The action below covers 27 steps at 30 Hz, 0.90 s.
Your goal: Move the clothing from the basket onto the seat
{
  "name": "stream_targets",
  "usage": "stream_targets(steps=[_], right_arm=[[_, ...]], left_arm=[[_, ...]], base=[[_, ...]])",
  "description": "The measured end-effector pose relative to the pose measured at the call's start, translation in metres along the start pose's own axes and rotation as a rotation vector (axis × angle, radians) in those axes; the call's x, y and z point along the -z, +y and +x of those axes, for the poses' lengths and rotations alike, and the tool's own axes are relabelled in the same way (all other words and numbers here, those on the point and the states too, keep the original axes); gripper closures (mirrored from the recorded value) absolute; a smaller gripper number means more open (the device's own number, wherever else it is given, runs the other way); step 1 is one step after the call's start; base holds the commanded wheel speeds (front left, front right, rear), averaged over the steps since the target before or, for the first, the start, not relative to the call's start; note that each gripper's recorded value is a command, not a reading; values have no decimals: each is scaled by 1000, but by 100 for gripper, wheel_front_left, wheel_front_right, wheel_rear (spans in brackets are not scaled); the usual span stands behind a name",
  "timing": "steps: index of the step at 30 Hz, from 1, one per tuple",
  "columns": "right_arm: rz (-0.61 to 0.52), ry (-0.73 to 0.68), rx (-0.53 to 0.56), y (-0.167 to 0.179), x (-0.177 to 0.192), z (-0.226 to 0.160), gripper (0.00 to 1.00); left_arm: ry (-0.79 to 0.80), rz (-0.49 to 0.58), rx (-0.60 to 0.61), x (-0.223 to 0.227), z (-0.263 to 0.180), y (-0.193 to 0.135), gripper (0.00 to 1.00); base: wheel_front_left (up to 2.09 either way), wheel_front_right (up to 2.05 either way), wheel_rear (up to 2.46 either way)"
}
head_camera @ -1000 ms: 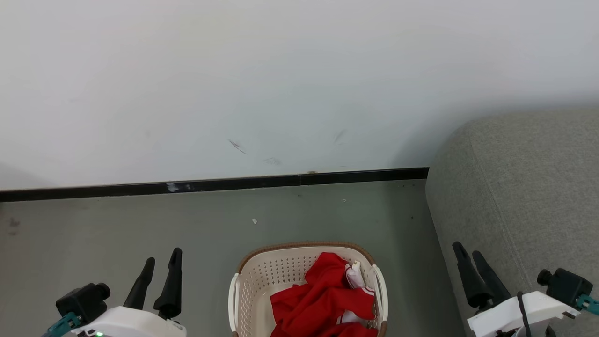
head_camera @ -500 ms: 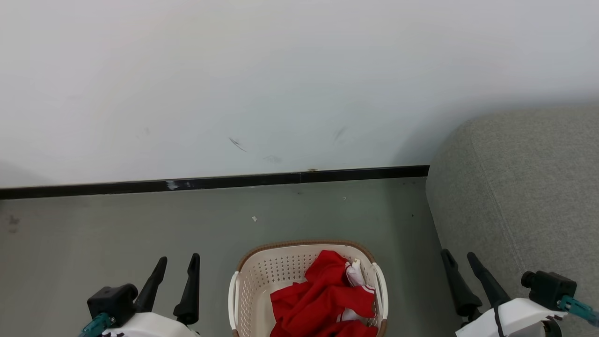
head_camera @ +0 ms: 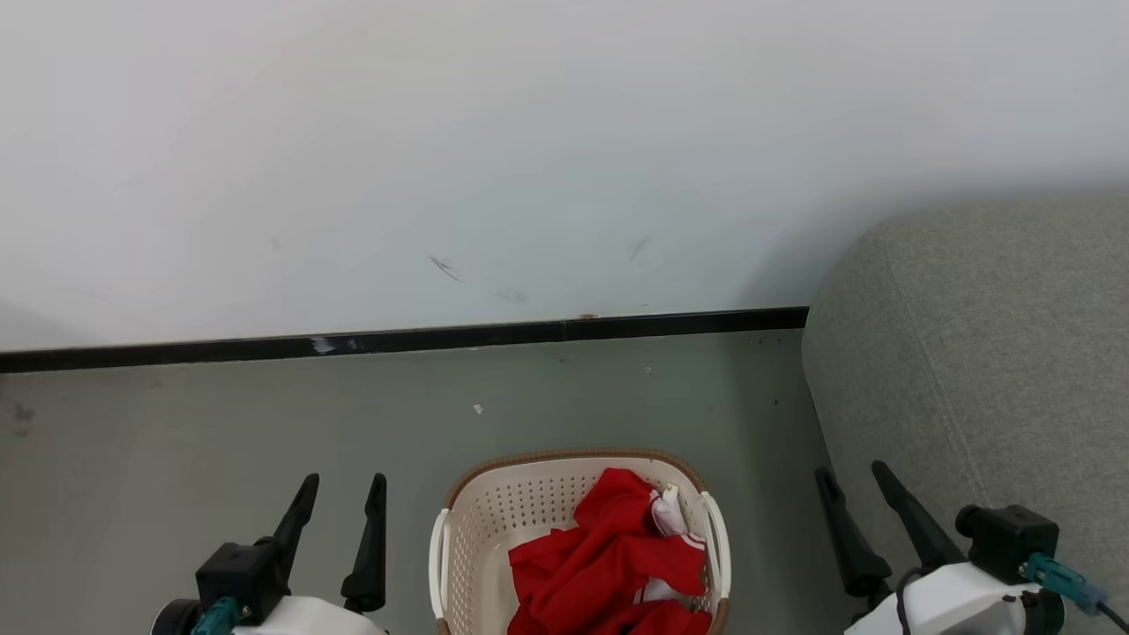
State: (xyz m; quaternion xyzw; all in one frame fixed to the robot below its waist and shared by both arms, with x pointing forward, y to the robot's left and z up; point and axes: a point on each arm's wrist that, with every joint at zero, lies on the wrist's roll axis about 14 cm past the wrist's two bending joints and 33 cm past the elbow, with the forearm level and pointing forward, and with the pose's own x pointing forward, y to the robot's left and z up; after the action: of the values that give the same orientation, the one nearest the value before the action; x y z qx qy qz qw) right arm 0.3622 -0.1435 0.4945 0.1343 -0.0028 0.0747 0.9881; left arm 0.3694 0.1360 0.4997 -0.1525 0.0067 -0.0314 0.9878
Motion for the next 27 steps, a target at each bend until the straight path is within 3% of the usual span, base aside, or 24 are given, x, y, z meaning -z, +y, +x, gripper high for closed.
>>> stream_targets(steps=[18, 27], right_arm=[[-256, -45, -62, 14, -10, 1, 0], [-268, -46, -65, 15, -10, 2, 0]], left_arm=[[-74, 214, 49, -7, 0, -13, 0], [-68, 208, 35, -6, 0, -9, 0]], base=[[0, 0, 0], [0, 0, 0]])
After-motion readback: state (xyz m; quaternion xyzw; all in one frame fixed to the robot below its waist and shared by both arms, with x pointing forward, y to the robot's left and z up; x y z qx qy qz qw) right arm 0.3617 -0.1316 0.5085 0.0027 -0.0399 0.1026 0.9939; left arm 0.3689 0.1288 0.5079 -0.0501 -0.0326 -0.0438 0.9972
